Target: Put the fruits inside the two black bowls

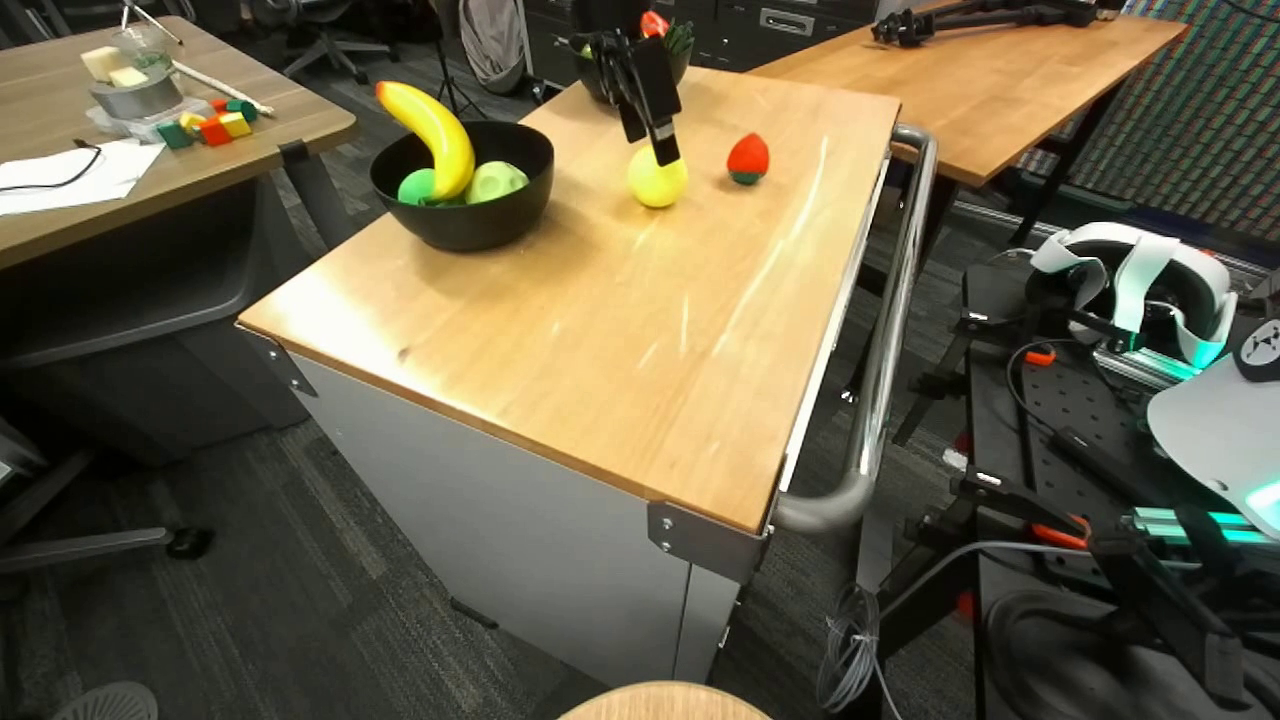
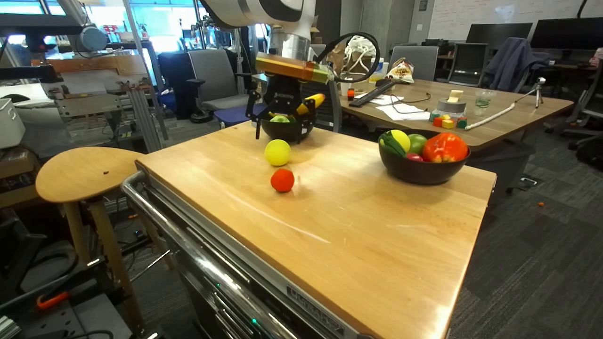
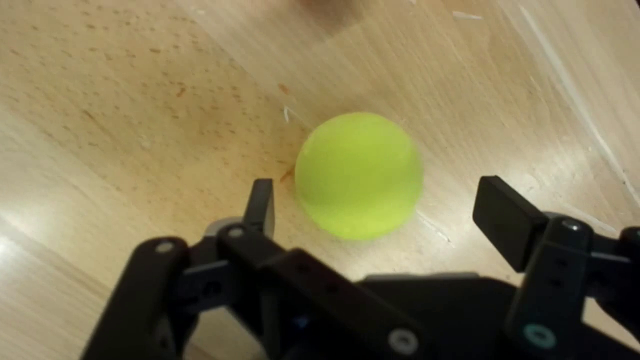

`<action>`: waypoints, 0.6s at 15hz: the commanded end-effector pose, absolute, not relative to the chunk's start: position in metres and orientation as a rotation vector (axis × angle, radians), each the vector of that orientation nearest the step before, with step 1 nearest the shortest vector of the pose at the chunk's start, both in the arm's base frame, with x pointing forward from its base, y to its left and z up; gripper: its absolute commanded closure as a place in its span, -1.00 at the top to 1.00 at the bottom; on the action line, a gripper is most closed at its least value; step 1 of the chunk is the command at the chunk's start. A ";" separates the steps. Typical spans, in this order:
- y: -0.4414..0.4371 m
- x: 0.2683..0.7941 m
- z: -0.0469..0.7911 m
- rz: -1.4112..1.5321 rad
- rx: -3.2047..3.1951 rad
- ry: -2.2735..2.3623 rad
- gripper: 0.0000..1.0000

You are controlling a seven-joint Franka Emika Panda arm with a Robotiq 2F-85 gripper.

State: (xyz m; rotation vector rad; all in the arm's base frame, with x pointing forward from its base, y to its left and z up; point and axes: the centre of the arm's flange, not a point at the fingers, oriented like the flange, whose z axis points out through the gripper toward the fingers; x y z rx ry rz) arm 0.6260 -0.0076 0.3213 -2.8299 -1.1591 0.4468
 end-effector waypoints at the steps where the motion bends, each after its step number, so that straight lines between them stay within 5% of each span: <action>1: -0.017 0.612 0.314 0.523 -2.843 -1.156 0.60; 9: -0.020 0.601 0.311 0.518 -2.834 -1.161 -0.57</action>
